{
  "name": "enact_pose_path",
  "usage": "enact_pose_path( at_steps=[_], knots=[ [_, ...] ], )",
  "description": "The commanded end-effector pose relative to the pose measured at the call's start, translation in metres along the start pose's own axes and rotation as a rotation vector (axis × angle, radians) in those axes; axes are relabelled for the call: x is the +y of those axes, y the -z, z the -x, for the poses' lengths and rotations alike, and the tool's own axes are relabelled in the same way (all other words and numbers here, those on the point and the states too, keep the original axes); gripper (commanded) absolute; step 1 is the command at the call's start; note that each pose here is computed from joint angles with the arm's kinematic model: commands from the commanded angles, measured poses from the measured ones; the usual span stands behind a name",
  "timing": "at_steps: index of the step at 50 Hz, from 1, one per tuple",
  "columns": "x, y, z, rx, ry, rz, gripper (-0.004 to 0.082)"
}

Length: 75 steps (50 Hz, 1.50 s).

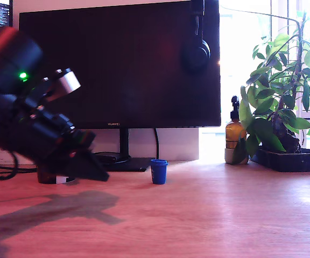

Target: Pick up the coffee capsules from the table one by one and drop them inside the nearest coffee cup

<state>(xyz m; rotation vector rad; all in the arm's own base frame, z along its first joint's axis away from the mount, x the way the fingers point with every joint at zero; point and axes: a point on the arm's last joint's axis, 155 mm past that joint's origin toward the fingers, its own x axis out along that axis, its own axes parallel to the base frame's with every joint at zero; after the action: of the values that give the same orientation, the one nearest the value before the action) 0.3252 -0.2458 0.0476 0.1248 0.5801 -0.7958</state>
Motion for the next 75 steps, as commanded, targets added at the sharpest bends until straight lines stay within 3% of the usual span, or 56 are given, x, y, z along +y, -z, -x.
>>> enact_pose_path(
  at_steps=[1,21,36,39,45,49,58,59,60,75],
  knots=[
    [-0.003,-0.017,0.001,-0.034,0.006,-0.019,-0.0013],
    [-0.01,-0.04,-0.004,-0.027,0.023,-0.031,-0.0007],
    [-0.01,-0.042,-0.004,-0.032,0.022,-0.032,0.0033],
    [-0.01,-0.043,-0.004,-0.035,0.022,-0.033,0.0122],
    [-0.01,-0.046,-0.004,-0.048,0.021,-0.044,0.0479],
    [-0.01,-0.046,-0.004,-0.046,0.021,-0.048,0.0601],
    [-0.007,-0.056,-0.004,-0.088,0.007,-0.059,0.0619],
    [-0.007,-0.058,-0.004,-0.097,0.005,-0.1,0.0619],
    [-0.007,-0.061,-0.004,-0.106,0.004,-0.103,0.0619],
    [-0.002,-0.065,-0.004,-0.121,-0.026,-0.105,0.062]
  ],
)
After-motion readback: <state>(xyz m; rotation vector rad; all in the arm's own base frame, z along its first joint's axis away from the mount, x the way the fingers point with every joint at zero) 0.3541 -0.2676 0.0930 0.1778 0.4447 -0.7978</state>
